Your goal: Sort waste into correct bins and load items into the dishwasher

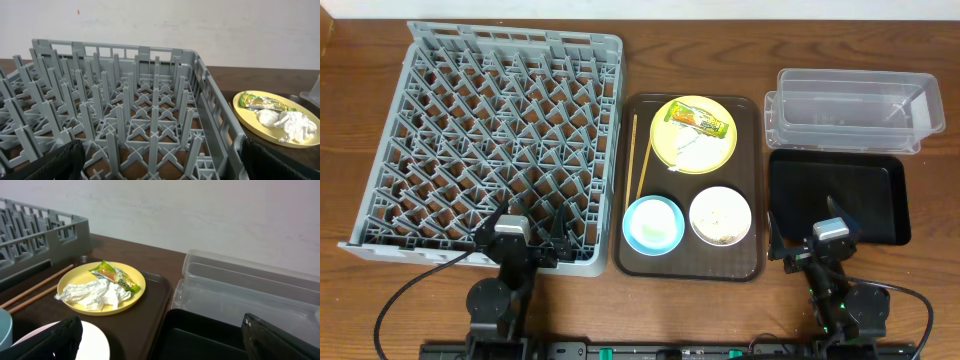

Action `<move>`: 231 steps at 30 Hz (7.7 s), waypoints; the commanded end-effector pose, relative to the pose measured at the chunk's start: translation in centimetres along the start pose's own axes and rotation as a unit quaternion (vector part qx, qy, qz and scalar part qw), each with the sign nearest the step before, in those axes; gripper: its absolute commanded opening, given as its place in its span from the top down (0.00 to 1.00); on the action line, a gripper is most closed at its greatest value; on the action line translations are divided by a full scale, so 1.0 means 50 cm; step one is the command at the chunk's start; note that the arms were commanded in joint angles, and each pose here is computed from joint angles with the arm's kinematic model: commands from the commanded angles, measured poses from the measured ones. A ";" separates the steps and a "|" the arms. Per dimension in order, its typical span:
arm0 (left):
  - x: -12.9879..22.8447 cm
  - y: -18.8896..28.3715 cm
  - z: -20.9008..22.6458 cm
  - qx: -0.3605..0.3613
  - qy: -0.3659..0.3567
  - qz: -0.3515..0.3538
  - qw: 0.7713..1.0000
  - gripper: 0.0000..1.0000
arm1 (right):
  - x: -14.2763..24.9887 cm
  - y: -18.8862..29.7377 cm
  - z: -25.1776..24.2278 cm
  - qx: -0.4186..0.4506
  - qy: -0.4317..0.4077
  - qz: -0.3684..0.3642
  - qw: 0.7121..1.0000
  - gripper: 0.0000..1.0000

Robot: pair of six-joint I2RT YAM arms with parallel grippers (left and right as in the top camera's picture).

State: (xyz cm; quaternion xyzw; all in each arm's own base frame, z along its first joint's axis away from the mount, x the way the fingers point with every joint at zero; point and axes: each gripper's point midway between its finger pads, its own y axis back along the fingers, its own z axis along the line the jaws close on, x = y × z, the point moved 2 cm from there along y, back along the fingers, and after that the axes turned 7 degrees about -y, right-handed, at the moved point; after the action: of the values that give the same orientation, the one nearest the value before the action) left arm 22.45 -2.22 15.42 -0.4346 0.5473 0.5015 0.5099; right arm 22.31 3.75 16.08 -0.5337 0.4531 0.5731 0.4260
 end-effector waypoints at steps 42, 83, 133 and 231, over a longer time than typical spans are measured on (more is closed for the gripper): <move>-0.067 0.021 0.000 0.002 0.038 0.199 0.979 0.00 | -0.133 -0.055 -0.031 0.047 -0.128 0.128 0.982 0.01; -0.099 0.011 -0.015 0.025 0.064 0.395 0.916 0.02 | 0.022 -0.410 0.182 0.016 -0.137 0.501 0.854 0.18; -0.099 0.011 -0.015 0.025 0.064 0.396 0.916 0.02 | -0.138 -0.441 -0.180 0.313 -0.251 0.284 0.871 0.99; -0.099 0.011 -0.015 0.025 0.064 0.396 0.916 0.02 | 0.063 -0.525 0.141 -0.086 0.025 0.441 0.893 0.99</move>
State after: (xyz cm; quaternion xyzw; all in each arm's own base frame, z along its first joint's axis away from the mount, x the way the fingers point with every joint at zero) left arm 22.07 -2.86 19.48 -0.1930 0.7169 0.6270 0.2361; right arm 45.50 16.64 5.32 -0.3250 0.6168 0.7168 -0.0102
